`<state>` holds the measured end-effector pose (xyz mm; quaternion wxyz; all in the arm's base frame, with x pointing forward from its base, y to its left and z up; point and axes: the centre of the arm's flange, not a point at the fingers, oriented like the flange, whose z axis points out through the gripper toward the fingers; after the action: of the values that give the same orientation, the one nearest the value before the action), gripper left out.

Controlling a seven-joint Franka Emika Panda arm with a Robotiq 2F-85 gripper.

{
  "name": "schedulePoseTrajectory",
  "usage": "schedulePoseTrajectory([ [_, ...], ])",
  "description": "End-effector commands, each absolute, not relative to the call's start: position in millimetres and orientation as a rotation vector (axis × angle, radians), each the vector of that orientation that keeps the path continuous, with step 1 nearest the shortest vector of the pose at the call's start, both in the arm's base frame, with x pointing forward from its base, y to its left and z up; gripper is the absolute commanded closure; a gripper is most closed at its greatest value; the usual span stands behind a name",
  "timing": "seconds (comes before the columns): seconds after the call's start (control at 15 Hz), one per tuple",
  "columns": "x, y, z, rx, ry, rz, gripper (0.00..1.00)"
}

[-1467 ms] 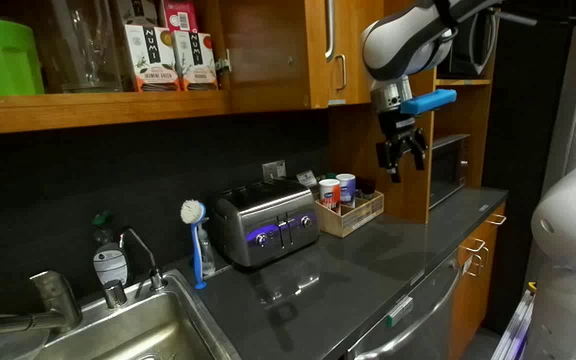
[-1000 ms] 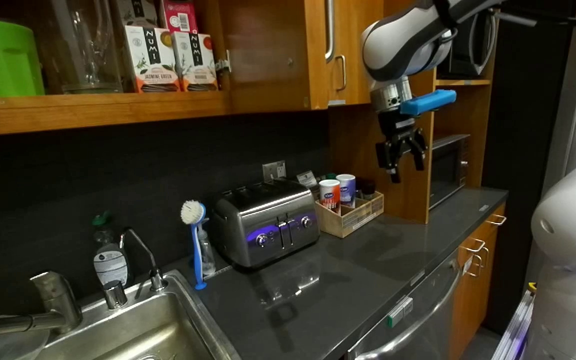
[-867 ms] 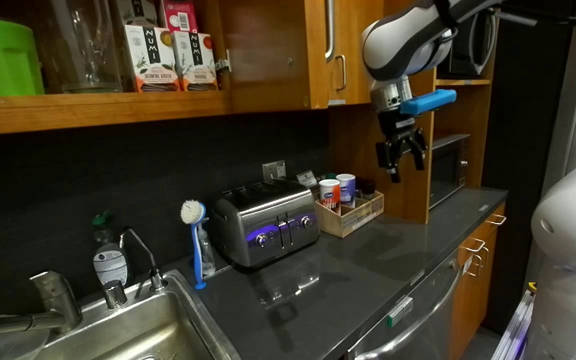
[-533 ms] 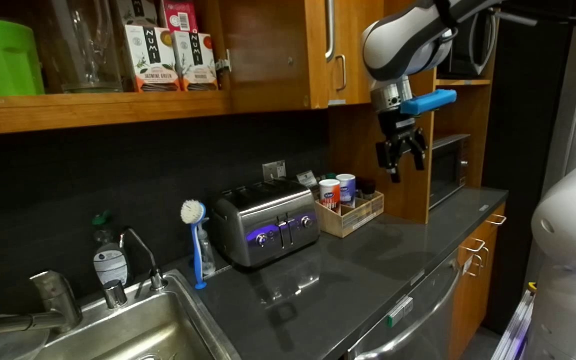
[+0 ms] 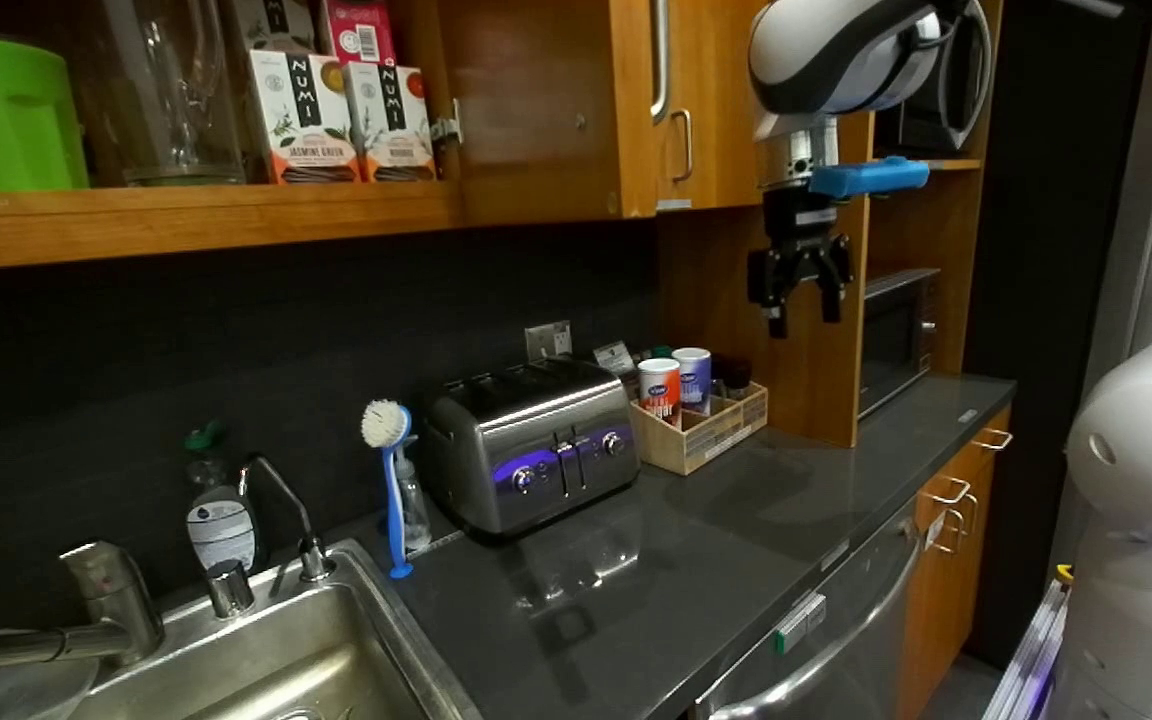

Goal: Close the open upper cabinet door.

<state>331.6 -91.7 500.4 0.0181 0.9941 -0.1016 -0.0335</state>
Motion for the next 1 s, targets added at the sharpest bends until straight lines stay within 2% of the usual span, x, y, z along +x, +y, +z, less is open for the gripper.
schedulePoseTrajectory([
  [0.0,310.3,-89.1,527.5,3.144,-0.331,0.073,0.00],
  [0.47,263.7,-96.1,558.3,3.218,-0.166,0.174,0.00],
  [0.93,241.6,-100.5,560.6,3.340,0.305,-0.224,0.00],
])
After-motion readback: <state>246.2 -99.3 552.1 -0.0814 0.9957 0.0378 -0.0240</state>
